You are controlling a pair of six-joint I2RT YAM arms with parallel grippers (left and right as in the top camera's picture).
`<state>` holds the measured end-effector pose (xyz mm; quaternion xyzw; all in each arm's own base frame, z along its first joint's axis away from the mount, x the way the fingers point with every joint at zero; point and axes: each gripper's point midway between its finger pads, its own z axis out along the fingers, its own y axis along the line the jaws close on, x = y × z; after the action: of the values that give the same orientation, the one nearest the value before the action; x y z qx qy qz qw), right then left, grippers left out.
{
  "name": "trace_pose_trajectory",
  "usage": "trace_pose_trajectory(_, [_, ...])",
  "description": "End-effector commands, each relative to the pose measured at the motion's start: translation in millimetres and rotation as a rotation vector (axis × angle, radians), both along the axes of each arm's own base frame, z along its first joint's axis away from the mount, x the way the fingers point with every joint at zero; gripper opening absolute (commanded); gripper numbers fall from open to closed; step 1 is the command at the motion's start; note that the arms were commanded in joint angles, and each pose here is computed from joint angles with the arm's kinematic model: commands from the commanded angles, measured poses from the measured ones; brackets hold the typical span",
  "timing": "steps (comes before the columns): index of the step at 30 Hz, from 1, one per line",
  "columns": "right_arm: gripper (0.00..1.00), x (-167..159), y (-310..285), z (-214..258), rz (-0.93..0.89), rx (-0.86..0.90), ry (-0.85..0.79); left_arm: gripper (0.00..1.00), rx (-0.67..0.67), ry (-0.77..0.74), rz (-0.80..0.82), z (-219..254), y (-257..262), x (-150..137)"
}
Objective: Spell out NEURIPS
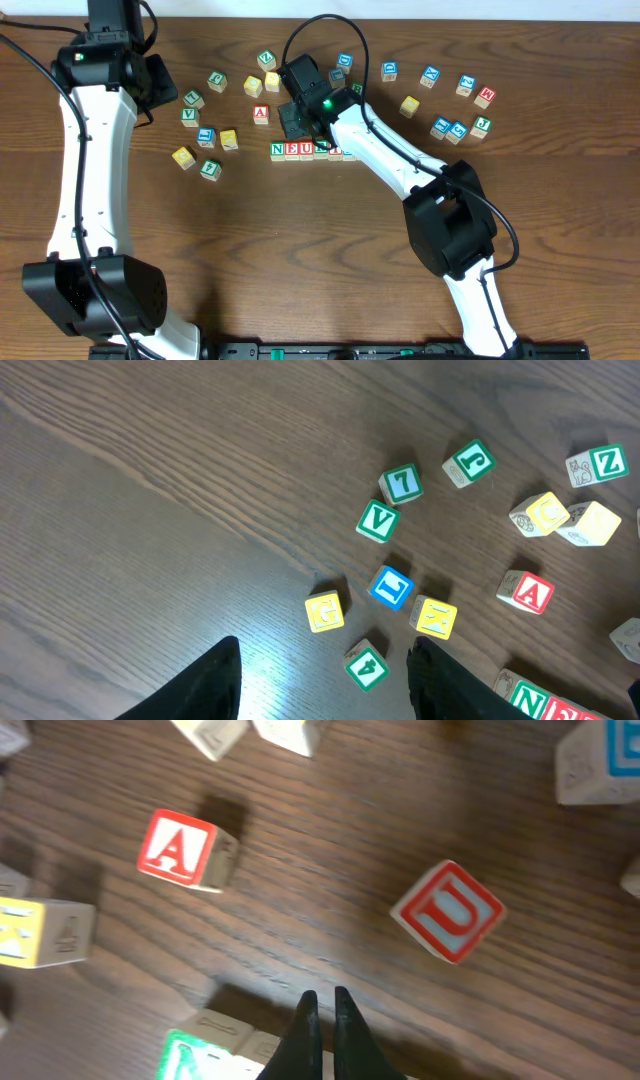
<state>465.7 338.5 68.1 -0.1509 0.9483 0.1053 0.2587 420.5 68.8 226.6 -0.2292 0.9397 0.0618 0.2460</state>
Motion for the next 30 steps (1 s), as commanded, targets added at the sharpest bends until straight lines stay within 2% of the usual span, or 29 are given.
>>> trace_pose_trajectory(1, [0.01,5.2,-8.1,-4.1,-0.045,-0.047,-0.021,0.53,0.016,0.031,-0.005,-8.4,3.4,-2.6])
trace_pose_trajectory(16, [0.01,-6.6,-23.2,-34.6,-0.061,-0.127,0.059,0.53,-0.016,0.028,-0.017,-9.4,-2.3,-1.7])
trace_pose_trajectory(30, [0.01,-8.5,-35.2,-41.2,-0.084,-0.150,0.092,0.53,-0.016,0.028,-0.017,-9.4,-2.3,-1.7])
